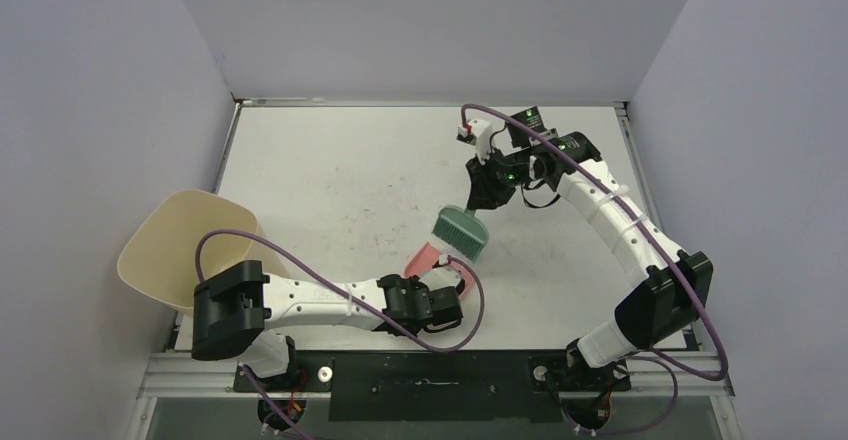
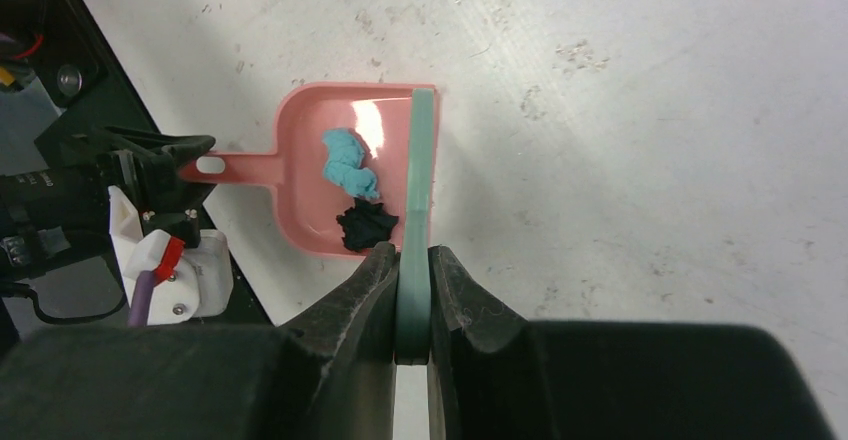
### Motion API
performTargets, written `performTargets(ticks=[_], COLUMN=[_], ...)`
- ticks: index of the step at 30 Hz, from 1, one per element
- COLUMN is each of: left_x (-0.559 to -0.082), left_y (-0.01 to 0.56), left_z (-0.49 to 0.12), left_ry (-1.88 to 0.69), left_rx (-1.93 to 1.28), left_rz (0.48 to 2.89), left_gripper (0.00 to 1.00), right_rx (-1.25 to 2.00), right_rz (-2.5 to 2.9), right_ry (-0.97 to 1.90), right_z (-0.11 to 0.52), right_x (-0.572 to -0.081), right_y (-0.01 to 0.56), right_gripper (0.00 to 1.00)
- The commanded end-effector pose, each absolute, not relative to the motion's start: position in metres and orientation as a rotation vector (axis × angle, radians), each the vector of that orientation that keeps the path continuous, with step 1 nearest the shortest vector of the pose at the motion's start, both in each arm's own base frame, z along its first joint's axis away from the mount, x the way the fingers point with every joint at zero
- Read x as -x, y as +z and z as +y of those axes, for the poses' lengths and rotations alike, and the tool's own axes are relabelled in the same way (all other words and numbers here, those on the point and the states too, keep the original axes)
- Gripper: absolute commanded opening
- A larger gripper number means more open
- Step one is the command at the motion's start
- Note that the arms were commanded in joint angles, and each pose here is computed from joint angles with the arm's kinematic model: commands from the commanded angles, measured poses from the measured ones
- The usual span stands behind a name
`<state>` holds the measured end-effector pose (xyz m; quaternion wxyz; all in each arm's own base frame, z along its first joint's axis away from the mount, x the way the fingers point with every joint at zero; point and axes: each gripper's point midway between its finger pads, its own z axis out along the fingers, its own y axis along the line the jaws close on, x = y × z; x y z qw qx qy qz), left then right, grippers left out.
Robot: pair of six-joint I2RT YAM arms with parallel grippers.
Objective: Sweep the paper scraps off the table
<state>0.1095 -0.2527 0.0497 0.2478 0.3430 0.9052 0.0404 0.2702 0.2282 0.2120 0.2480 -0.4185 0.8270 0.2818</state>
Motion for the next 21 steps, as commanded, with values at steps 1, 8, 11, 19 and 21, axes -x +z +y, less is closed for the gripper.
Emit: performTargets(ticks=[1,8,11,19,21], left_x=[-0.12,-0.125,-0.126,-0.129,-0.128], left_y=[0.066,0.082,0.089,0.126,0.137], left_z=[-0.259,-0.253,-0.249,-0.221,-0.215], left_ry=[0.043,0.016,0.016,0.067,0.043], left_rx=[-0.835,-0.774,-0.755,-0.678,-0.636], left_rz=[2.401,2.361,2.351,2.337,2.332], left_gripper=[0.0,0.0,0.0,0.0,0.0], right_rx=[1.097,0.893,0.756,0.539,0.528], right_rz=[2.144,2.115,2.113,2.027,2.031], right_ry=[0.73,0.681,0.699,0.839,0.946], right_z=[0.216,0.168,0.144,0.111,0.121], right_x=[-0.286,-0.319,-0.333,-0.338,-0.325], right_y=[0.255,0.275,0.273,0.257,0.235], right_gripper=[0.05,0.05,0.05,0.05,0.05])
